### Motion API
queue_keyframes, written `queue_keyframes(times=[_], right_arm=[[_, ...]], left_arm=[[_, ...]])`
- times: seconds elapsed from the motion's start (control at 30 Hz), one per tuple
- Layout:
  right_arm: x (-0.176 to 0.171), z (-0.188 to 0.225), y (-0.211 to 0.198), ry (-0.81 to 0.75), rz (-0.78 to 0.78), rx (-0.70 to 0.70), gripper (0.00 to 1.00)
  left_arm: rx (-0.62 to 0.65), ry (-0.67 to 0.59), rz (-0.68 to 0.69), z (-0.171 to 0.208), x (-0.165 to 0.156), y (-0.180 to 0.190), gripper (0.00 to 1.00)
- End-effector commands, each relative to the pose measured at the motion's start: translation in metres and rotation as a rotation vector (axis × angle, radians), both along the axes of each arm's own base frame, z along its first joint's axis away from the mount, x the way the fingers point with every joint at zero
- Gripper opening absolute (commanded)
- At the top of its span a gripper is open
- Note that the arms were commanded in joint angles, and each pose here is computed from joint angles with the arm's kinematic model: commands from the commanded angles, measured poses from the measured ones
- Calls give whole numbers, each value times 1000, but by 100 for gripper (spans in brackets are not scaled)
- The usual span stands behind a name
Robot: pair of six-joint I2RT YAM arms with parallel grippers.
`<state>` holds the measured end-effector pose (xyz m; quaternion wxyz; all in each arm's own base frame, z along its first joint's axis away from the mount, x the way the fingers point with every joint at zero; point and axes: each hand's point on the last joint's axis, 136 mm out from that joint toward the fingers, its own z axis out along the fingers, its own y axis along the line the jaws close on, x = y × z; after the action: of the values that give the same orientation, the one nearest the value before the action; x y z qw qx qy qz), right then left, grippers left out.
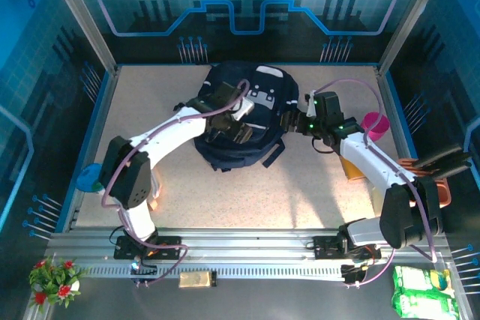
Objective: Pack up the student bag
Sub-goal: Unzip the student bag at the top-center of the table.
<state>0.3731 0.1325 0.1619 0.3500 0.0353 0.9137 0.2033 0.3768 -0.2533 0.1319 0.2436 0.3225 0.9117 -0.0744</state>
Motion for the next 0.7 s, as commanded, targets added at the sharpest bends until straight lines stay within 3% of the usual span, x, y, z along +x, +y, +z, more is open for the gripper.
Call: queue_keyframes(times=[0.0,0.43,0.67], right_arm=[[0,-5,-17,9,-57,10,82],[-11,-21,-56,54,-187,107,82],[-9,-22,-54,55,-181,129,82]], left_arm=[[159,-30,-223,-10,-5,-6,72],[295,-24,-364,-40,12,-17,66],[279,-41,-434,-43,14,-25,64]])
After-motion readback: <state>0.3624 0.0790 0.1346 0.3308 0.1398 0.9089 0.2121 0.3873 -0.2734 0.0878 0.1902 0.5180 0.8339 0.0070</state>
